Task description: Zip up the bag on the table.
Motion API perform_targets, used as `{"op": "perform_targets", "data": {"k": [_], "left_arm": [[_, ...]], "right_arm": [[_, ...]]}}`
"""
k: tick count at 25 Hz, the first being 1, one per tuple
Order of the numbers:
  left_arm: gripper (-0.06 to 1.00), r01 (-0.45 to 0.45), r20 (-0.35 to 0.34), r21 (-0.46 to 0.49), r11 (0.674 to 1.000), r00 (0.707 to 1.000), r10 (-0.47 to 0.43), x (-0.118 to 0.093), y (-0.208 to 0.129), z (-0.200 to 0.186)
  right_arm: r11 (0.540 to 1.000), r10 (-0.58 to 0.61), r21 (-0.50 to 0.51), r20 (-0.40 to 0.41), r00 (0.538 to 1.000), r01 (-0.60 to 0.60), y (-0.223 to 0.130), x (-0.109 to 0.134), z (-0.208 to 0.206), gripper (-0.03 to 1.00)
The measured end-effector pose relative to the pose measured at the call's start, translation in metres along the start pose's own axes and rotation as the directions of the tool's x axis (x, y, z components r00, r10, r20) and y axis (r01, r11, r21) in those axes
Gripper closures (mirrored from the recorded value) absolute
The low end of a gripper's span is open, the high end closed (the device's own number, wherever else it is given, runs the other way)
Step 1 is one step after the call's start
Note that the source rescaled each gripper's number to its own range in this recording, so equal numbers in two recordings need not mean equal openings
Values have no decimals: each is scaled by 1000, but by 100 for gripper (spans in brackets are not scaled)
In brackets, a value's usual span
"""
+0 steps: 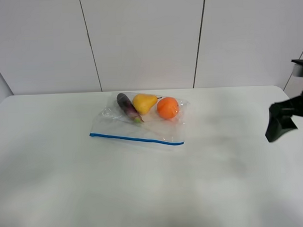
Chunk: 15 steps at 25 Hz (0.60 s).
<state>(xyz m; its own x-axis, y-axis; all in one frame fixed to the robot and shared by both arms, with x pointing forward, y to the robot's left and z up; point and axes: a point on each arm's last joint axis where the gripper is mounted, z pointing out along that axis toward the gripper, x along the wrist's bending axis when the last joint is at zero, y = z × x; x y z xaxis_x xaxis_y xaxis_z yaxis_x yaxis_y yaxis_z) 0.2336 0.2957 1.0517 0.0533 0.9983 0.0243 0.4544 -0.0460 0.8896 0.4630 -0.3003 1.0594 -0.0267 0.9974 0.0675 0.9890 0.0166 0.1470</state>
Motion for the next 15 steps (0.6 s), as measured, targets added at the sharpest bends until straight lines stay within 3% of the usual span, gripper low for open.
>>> {"op": "perform_targets", "data": {"k": [5, 9, 11, 13, 15], "left_arm": [[-6, 0, 0, 0, 1000, 1000, 0, 0, 0, 0], [-6, 0, 0, 0, 1000, 1000, 0, 0, 0, 0], [-6, 0, 0, 0, 1000, 1000, 0, 0, 0, 0], [-6, 0, 0, 0, 1000, 1000, 0, 0, 0, 0], [-6, 0, 0, 0, 1000, 1000, 0, 0, 0, 0]], "right_arm": [[998, -1, -63, 2, 1000, 1, -79, 4, 4, -2], [966, 1, -260, 12, 1000, 3, -131, 7, 6, -2], [913, -2, -407, 19, 1000, 9, -152, 9, -3, -2], [829, -2, -559, 23, 1000, 15, -166, 10, -16, -2], [760, -3, -649, 36, 999, 25, -182, 11, -21, -2]]}}
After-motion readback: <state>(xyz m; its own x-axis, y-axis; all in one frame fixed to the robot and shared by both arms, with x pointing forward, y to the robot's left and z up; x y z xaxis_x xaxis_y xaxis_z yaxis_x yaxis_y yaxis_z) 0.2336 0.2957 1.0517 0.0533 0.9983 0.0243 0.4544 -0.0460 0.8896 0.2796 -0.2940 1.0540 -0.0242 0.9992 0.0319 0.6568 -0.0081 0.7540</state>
